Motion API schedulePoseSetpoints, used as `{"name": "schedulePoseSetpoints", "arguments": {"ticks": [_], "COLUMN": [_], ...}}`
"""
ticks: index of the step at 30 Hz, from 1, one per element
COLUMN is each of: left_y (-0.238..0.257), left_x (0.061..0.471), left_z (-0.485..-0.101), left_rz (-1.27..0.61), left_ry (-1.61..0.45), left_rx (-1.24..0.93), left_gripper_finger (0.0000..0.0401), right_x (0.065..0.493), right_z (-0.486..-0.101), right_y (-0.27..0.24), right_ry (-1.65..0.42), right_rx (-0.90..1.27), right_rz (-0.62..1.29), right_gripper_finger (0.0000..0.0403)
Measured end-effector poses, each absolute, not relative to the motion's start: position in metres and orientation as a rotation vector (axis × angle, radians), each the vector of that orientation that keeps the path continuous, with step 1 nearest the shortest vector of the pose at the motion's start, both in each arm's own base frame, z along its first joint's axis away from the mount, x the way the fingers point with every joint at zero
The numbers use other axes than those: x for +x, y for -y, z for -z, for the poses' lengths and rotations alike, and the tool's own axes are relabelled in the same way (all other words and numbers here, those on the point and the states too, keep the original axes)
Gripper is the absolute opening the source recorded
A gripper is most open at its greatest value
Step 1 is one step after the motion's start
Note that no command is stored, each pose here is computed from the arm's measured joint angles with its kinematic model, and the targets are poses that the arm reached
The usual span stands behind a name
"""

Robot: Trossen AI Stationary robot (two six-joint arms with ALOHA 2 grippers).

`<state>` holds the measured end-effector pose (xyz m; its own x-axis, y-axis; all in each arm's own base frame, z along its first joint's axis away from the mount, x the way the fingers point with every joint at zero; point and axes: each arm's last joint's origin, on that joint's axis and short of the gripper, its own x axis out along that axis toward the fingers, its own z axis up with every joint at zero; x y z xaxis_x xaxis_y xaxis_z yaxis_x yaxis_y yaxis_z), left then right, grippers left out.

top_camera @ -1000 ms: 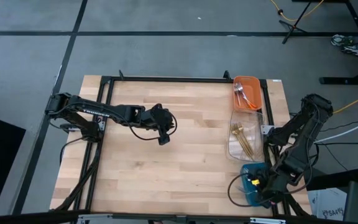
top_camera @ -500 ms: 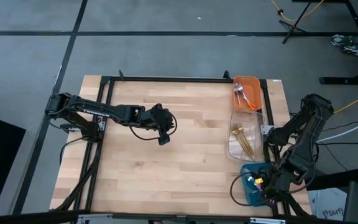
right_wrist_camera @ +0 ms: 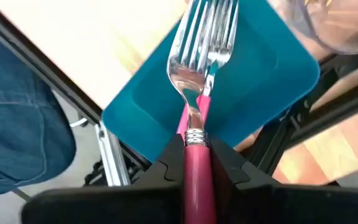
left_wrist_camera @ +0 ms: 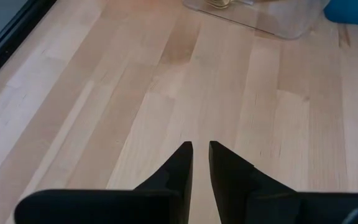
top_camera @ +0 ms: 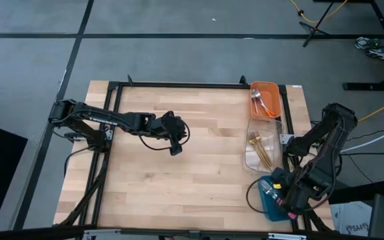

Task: Sort silverware by color (type)
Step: Put the pink fork into the blue bin

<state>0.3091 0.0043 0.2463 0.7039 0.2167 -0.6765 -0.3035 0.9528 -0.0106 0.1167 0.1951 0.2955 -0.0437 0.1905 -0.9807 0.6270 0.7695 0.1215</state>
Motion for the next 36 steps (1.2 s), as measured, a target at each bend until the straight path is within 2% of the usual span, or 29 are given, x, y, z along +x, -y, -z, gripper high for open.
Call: {"name": "schedulePoseSetpoints", "arguments": {"ticks": [5, 23, 36], "left_y": [-0.004, -0.004, -0.004], "left_x": [0.309, 0.309, 0.309], "left_z": [-0.246, -0.246, -0.246], "left_rz": [-0.291, -0.291, -0.290], "left_ry": [-0.735, -0.735, -0.735], "left_rx": [-0.124, -0.125, -0.125], "left_gripper_finger": [0.0046, 0.0046, 0.0046], "right_x": [0.121, 0.136, 0.141], "right_z": [-0.283, -0.242, -0.226], "right_y": [-0.205, -0.226, -0.233], "right_ry": [-1.684, -1.650, -1.660], "right_rx": [0.639, 0.473, 0.427], "right_rz": [0.441, 0.628, 0.678], "right_gripper_finger": [0.0021, 0.0021, 0.0021]}}
